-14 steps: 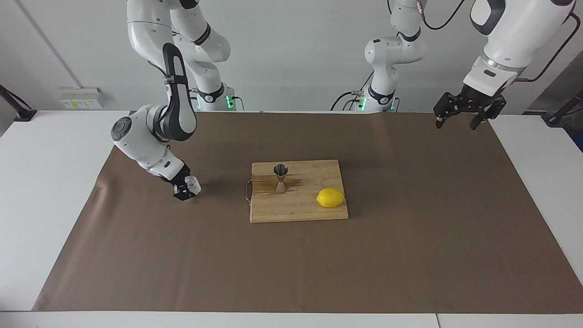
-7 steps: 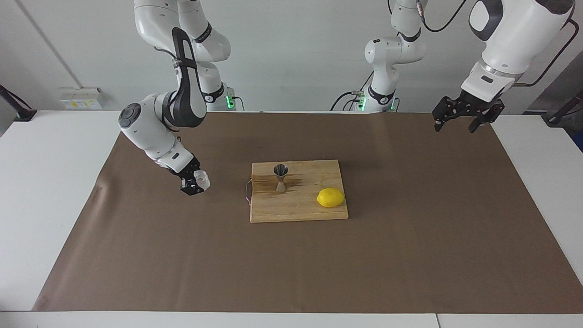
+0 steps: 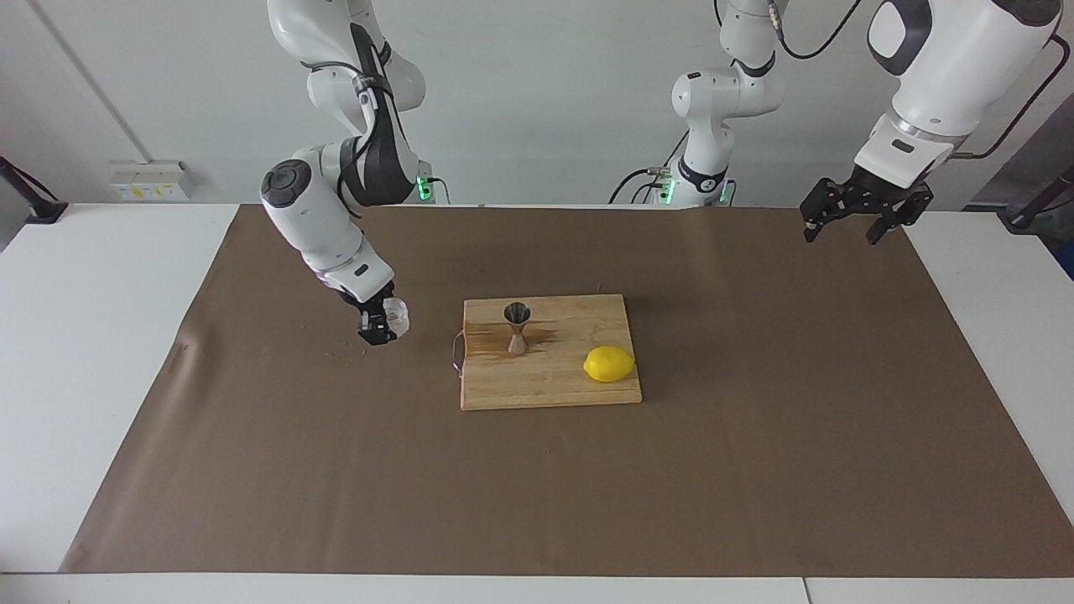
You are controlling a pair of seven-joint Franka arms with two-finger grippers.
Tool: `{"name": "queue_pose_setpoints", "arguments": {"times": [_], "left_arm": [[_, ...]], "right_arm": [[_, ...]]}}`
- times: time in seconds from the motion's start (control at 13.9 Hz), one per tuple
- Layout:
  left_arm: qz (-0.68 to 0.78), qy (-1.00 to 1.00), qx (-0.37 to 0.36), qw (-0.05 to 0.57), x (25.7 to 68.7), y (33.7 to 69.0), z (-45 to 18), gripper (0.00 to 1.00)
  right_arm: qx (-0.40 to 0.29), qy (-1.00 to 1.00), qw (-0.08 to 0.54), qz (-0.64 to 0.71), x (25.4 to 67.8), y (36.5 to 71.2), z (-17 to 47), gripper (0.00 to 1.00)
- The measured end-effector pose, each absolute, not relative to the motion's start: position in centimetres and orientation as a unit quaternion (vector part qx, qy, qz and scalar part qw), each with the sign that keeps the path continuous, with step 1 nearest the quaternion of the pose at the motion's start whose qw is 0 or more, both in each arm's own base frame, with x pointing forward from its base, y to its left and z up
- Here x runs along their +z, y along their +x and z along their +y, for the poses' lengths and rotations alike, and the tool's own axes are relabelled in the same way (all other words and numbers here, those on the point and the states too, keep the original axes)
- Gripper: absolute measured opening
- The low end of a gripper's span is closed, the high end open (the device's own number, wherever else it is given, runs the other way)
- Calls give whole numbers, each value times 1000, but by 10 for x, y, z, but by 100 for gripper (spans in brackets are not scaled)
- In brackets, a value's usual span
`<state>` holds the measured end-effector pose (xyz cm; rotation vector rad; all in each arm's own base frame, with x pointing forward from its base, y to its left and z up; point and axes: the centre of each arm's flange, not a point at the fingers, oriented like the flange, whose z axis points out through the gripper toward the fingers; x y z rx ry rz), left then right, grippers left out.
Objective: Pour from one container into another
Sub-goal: 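Grasp the clear glass with the right gripper and lift it over the board, then tilt the glass with the right gripper above the metal cup to pour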
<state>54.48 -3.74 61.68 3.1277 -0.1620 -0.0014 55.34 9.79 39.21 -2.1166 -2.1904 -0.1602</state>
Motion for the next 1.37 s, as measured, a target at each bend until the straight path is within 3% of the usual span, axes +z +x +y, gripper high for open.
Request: {"name": "queue_pose_setpoints", "arguments": {"times": [0.43,0.79,1.37], "left_arm": [[-51,999,0,5,617,545,-37,100],[-51,999,0,5,617,545,-37,100],[-51,999,0,5,617,545,-36,100]], "right_arm": [[-3,-712,-29,-702,436,542,188,52],[24,-711,-82,-698,443,522,249,52],[71,-691,-149,-704,441,527,319,52]]}}
